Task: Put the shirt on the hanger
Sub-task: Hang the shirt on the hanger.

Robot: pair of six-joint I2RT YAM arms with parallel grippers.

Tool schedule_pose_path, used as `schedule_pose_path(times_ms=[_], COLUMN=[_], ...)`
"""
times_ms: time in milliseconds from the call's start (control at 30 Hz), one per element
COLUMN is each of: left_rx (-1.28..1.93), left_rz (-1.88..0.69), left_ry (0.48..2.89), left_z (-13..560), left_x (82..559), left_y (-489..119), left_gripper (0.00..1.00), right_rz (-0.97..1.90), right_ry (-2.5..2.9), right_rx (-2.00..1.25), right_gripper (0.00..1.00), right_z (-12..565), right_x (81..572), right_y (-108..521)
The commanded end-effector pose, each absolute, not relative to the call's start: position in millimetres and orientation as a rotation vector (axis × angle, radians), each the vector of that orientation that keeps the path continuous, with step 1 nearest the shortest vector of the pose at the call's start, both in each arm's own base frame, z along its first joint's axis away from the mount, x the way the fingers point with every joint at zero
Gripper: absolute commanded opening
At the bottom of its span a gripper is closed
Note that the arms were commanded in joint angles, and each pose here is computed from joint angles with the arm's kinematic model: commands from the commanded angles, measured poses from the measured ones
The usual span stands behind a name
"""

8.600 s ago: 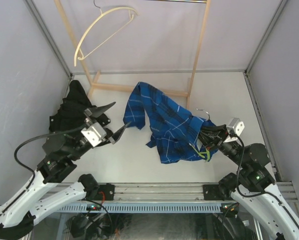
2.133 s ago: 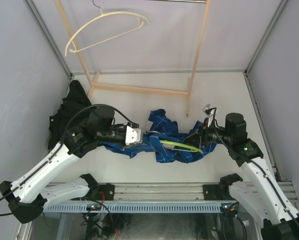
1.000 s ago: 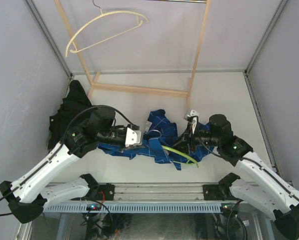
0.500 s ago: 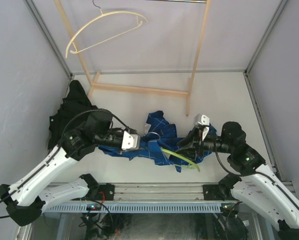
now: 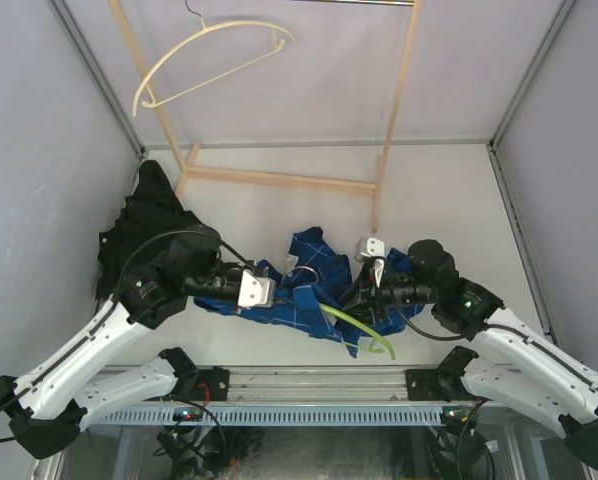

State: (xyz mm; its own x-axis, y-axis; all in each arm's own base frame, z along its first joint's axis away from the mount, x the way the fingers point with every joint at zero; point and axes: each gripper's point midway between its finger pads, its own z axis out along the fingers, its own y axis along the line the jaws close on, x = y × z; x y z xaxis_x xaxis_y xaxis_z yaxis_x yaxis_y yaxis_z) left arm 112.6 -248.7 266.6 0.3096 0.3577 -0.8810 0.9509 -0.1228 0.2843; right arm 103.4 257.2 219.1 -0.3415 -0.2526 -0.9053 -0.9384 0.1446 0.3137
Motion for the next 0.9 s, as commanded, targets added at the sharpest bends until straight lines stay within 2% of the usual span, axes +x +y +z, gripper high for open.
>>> schedule_pose_path(times_ms=[0,167,467,733,800,867], left_rx=[1.603,1.595,1.512,1.441,1.432,1.430], left_rz=[-0.758,-0.740,-0.619,-0.566,-0.563,-0.563], left_ry=[1.053,1.038,1.036,1.018,1.013,1.009], left_z=[297,301,311,323,324,324], left_x=[123,122,138,147,147,147], left_y=[-257,-254,-239,-229,-229,-228], left_gripper=[0.00,0.00,0.00,0.00,0.00,0.00], right_rz=[1.131,1.055,1.183,1.165,1.147,1.098], right_ry=[1.740,1.790,1.752,1.770,1.780,1.797], right_rx=[-1.162,-1.122,-1.173,-1.160,-1.143,-1.102], right_gripper=[0.34,0.30,0.27,0.26,0.21,0.08], right_z=[212,205,213,211,211,210], right_x=[112,121,100,101,104,113], right_y=[259,256,263,260,260,257])
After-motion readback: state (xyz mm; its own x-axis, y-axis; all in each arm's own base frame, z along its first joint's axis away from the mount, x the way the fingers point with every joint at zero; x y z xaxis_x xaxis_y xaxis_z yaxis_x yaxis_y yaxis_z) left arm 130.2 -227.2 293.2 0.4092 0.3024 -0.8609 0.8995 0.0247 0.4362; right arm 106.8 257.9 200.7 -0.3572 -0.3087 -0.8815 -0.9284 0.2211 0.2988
